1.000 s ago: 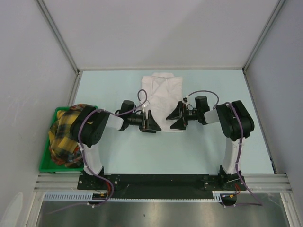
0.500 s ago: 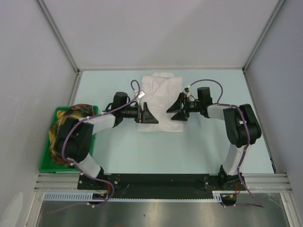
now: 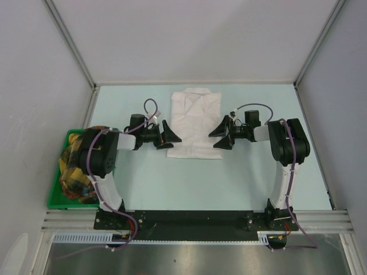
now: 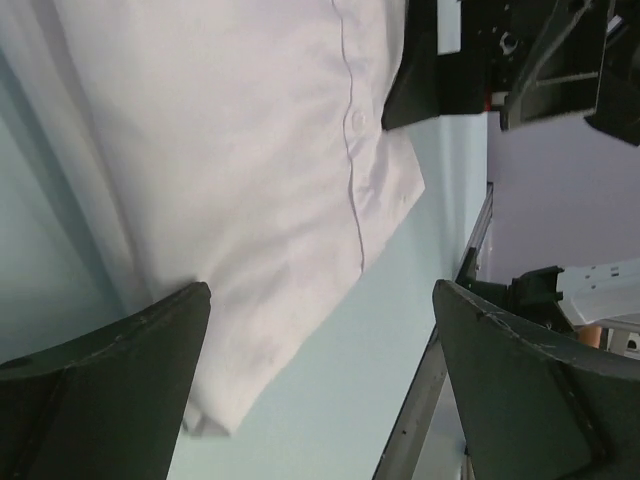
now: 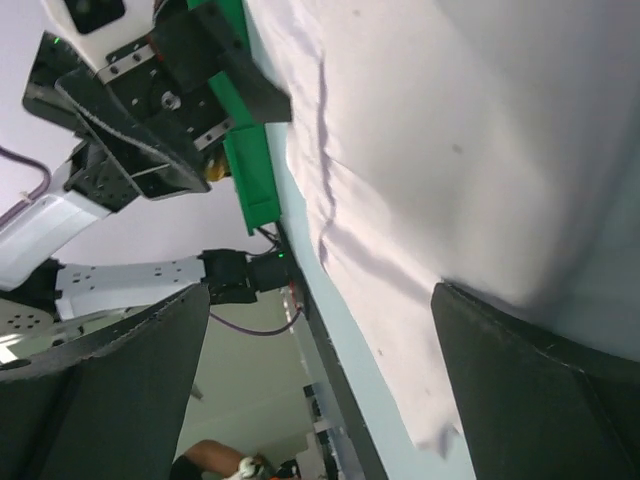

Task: Fold and stack the long sleeve shirts
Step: Fold the shirt

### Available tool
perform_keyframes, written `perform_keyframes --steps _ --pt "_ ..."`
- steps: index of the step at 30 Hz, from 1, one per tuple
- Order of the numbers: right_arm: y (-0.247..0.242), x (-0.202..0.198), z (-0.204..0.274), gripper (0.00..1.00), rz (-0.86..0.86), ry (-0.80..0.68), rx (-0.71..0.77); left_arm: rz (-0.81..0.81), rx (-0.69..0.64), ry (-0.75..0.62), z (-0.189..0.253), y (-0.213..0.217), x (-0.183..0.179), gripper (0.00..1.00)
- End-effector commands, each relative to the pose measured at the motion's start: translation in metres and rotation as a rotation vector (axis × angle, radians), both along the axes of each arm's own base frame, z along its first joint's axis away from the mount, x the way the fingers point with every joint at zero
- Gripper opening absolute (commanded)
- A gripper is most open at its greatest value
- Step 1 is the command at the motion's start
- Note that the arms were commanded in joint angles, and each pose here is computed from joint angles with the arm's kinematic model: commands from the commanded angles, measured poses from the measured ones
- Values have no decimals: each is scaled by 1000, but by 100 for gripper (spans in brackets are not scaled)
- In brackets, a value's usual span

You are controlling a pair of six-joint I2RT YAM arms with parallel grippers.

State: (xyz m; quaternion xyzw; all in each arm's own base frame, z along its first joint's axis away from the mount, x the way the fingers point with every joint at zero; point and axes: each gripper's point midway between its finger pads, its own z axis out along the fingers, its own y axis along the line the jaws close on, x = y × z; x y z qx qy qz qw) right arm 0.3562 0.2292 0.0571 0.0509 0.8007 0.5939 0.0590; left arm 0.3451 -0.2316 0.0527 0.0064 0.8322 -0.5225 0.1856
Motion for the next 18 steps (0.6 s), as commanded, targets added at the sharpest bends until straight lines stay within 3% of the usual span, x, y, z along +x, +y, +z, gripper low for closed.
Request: perform_keyframes --steps 1,4,7,11,13,18 --pt "-18 0 20 100 -15 -57 -73 -62 22 -154 42 11 -21 100" --pt "-8 25 56 100 -5 -172 -45 -98 -18 -226 74 -5 -13 99" --pt "12 44 62 100 -6 -201 -10 -105 -41 -278 86 -28 1 99" --pt "29 67 44 100 -2 -215 -3 -21 -24 -169 48 -35 38 97" --pt "25 78 20 100 -14 -194 -21 49 10 -145 32 -24 64 97" --pt "0 82 -31 100 8 -204 -123 209 94 0 -20 15 89 95"
